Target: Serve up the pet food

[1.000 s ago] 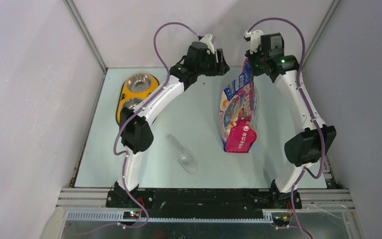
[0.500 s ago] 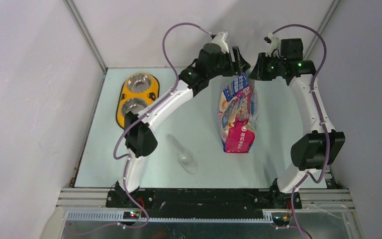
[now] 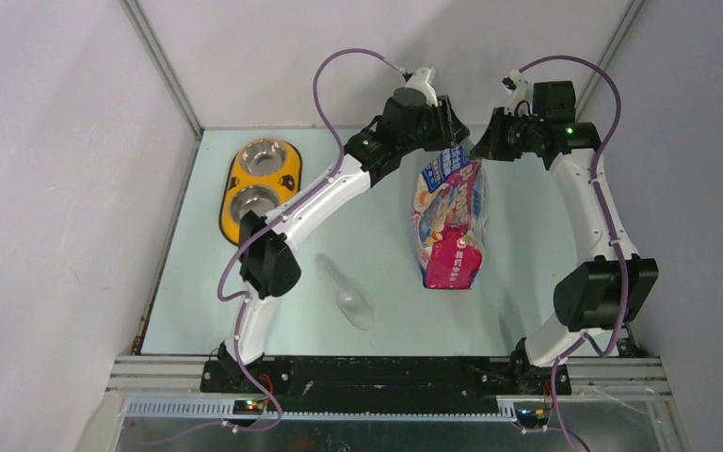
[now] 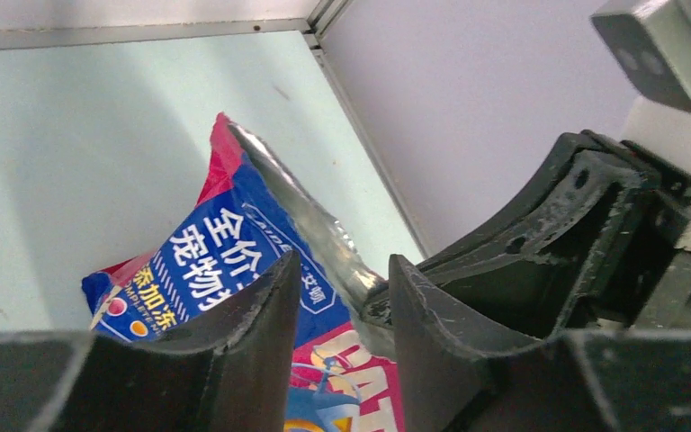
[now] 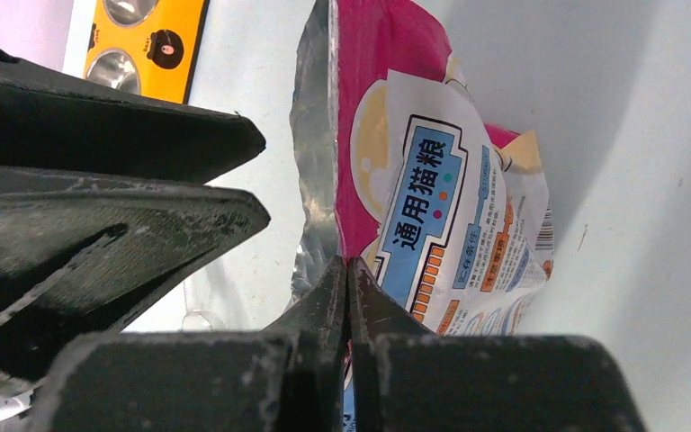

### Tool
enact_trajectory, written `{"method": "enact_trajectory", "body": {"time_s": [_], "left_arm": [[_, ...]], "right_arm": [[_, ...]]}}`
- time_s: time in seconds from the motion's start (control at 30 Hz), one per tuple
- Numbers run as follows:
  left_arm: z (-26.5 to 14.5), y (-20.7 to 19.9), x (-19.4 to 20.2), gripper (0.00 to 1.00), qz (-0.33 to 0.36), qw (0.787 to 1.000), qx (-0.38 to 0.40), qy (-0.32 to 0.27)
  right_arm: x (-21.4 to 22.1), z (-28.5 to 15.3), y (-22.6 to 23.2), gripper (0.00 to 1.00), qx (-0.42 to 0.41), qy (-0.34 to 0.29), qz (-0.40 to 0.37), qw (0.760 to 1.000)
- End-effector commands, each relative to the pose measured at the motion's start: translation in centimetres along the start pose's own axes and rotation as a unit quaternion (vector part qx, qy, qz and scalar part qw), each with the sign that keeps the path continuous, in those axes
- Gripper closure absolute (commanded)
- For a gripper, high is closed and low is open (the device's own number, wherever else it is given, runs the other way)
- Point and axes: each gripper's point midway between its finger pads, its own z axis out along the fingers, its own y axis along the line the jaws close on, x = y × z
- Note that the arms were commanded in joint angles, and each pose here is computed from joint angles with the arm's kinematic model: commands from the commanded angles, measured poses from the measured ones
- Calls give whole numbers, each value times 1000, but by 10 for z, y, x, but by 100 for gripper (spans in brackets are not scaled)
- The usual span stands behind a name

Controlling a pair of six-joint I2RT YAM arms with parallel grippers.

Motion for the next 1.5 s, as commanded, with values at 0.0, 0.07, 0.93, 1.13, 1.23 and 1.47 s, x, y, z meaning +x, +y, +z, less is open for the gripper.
{"method": "enact_trajectory", "body": {"time_s": [0.0,0.07,0.93,1.13,1.23,1.47], "left_arm": [[1,12,0,55,5,999,-38,-11],[2,16,1,54,7,999,-44,-10],[33,19,51,61,-40,998,-27,40],[30,43,66,100,-4,995,-75,62],[25,50,71,100,47,992,-83,84],[3,121,90,100,126,966,-160,160]], "right_arm": [[11,-3,3,100,2,18,12,1000],[9,-2,4,100,-1,16,16,1000],[-9,20,0,100,67,0,-49,997],[-24,28,-1,100,100,-20,-139,985],[-37,32,6,100,120,-43,-231,965],[-62,25,3,100,202,-108,-380,896]]}}
